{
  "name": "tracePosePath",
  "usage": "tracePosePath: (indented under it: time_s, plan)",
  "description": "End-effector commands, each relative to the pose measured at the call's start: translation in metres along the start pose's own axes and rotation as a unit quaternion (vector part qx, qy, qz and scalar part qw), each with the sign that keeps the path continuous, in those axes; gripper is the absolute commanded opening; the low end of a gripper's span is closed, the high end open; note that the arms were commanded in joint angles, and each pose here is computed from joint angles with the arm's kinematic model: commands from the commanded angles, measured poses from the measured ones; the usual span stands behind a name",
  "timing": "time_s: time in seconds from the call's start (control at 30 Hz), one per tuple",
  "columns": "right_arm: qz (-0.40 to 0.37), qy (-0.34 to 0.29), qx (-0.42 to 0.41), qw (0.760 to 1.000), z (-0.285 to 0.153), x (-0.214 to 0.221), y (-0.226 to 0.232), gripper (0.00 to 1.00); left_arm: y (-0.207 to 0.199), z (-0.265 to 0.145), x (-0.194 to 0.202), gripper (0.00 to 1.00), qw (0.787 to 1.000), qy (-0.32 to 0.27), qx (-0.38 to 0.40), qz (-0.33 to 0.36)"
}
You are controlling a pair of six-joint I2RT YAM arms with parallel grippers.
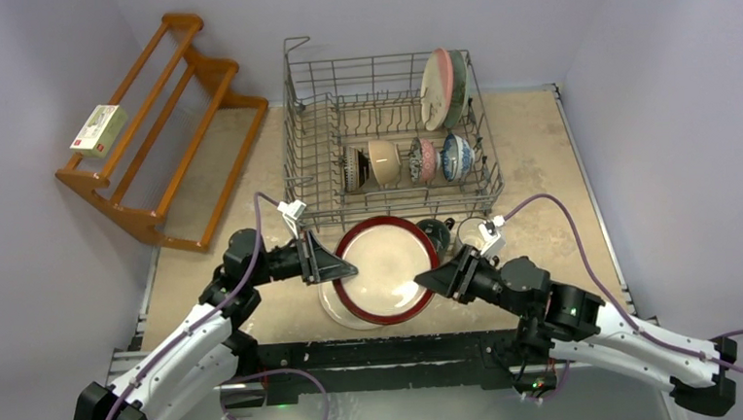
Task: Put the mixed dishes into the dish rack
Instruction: Pick up the plate at the center of the board.
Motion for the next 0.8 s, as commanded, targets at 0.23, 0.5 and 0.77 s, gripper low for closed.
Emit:
tracePosePath:
  time_s: [0.23, 0.5, 0.77]
  plan:
    - [0.047, -0.026, -0.045, 0.998, 0.008, -0.005, 0.012, 0.6, -0.06, -0.007, -0.017, 0.0, 0.992, -0.021, 0.108, 0.055]
    - [0.065, -0.034, -0.12, 0.99, 0.009, -0.008, 0.035, 0.54, -0.061, -0.008, -0.017, 0.0, 0.992, -0.02, 0.112, 0.053]
    - [0.064, -0.04, -0.138, 0.988, 0.008, -0.011, 0.044, 0.12, -0.057, -0.006, -0.017, 0.0, 0.993, -0.02, 0.11, 0.049]
Point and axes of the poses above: each gripper's point midway between its finger pads, its own z axis out along the fingers, its own y axis along the line the jaws close on, x = y × z, the point moved 3 cm from there along -z, back along the fingers
